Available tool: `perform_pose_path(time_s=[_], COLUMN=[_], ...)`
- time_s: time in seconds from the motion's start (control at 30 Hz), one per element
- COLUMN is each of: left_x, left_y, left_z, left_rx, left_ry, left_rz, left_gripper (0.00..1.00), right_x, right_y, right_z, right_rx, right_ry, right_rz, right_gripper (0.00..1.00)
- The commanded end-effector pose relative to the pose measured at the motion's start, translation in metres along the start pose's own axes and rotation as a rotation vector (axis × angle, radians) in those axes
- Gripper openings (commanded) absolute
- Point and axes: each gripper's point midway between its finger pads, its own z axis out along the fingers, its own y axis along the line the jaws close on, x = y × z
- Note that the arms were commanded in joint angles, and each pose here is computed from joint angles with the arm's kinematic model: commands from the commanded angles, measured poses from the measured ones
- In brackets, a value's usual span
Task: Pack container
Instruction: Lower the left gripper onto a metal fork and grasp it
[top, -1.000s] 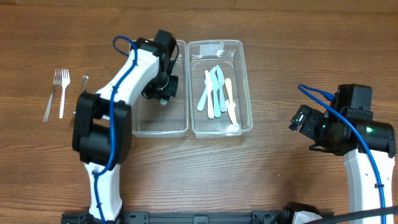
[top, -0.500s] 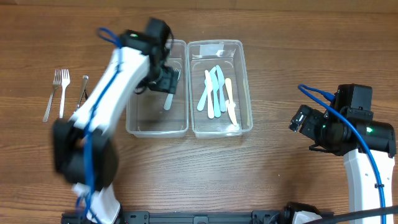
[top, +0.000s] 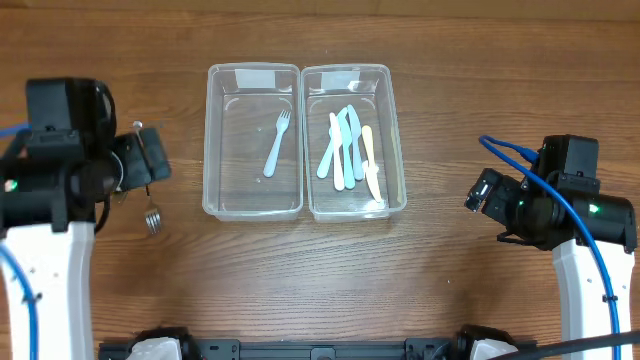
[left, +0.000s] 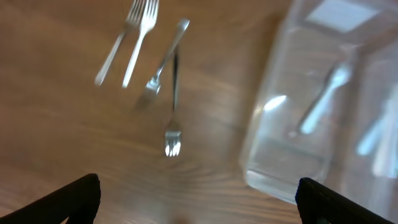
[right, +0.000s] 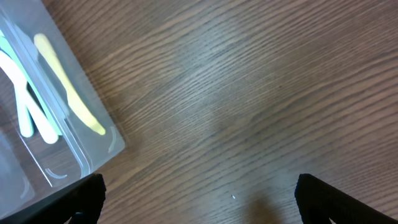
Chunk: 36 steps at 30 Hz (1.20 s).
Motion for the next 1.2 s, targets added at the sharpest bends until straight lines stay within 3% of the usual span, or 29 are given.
perform_pose_path(time_s=[0.0,0.17,0.37,0.63,0.97,1.07,1.17], left_x=[0.040,0.078,0.106,0.115,0.122,0.122,0.122], left_y=[0.018,0.031,0.032,0.031,0.036,0.037,0.037], left_z=[0.066,0.136,0.189,0.232,0.251,0.251,0.251], left_rx=[-0.016,0.004,0.007,0.028,0.009,0.000,0.000], left_ry=[0.169,0.278,0.377,0.442,0.470,0.468,0.468], left_rz=[-0.097,-0.168,-0.123,-0.135,-0.116,-0.112,-0.112], left_gripper=[1.00,1.00,1.00,1.00,1.00,0.93,0.79], right_x=[-0.001,-0.001,-0.001,0.000,0.000,0.000,0.000], right_y=[0.001,0.000,0.000,0.000,0.000,0.000,0.000], right_z=[-0.001,-0.001,-0.001,-0.001,-0.001,-0.001,-0.001], right_rx=[-0.002,-0.001,-0.001,0.000,0.000,0.000,0.001], right_ry=[-0.004,-0.002,-0.001,0.002,0.002,0.002,0.003], right_rz=[-0.003,-0.003,-0.003,-0.003,-0.003,-0.003,-0.003], right_gripper=[1.00,1.00,1.00,1.00,1.00,1.00,1.00])
